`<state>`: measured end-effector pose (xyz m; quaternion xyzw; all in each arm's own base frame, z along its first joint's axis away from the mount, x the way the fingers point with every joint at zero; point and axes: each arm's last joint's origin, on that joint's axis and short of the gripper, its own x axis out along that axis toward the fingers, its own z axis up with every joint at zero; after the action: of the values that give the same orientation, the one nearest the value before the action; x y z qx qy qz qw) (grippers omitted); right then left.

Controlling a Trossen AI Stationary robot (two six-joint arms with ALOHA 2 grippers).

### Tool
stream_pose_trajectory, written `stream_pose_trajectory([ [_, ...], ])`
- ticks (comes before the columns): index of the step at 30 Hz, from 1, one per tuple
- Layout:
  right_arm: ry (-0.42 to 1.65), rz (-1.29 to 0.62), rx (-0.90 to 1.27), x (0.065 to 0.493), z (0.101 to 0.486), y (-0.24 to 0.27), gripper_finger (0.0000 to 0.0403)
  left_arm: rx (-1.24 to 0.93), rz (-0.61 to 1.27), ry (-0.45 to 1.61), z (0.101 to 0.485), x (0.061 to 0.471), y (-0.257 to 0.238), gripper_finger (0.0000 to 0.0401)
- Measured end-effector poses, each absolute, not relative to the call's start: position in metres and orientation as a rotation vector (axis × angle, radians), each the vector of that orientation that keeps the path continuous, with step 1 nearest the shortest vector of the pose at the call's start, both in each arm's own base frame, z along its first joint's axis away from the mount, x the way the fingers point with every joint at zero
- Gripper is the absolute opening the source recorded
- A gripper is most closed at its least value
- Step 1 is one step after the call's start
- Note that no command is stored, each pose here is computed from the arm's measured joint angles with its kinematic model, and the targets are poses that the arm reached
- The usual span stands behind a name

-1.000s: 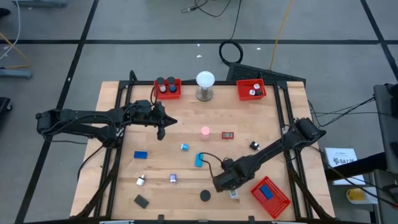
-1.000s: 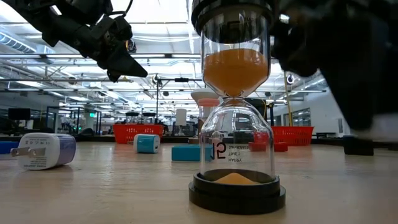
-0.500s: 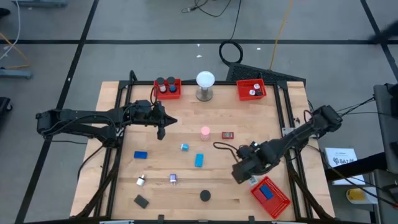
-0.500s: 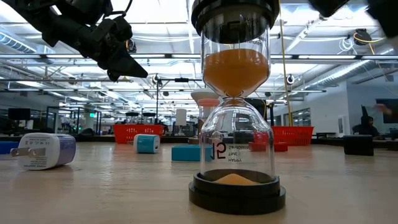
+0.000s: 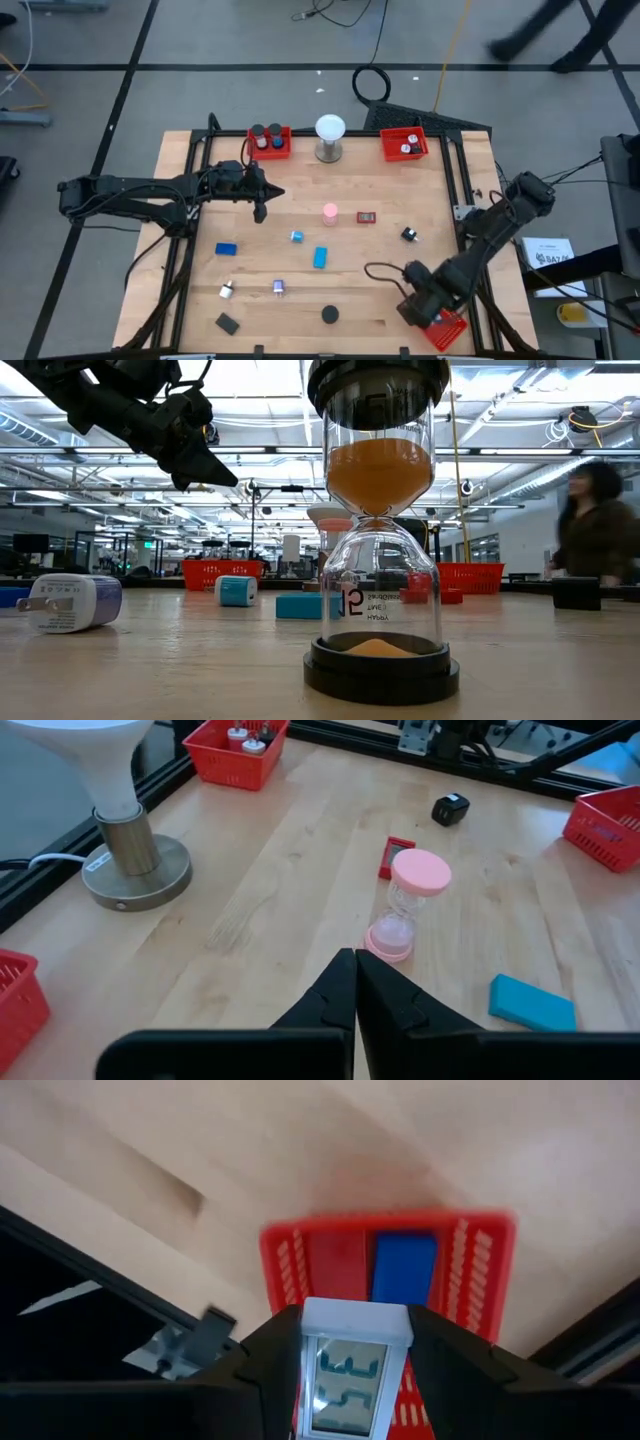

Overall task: Pick & Place Office items
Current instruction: Put the white digital clock into the bottom right red bin

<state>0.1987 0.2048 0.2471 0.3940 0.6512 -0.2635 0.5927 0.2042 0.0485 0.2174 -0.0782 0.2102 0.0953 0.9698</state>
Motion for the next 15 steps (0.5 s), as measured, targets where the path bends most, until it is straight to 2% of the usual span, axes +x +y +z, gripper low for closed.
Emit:
stream_pose_trajectory([
  [15, 1.537, -0.530, 0.890, 0.165, 0.197, 0.226, 0.0159, -0.175, 0.217, 0.423, 0.217, 0.204, 0.049, 0.0011],
])
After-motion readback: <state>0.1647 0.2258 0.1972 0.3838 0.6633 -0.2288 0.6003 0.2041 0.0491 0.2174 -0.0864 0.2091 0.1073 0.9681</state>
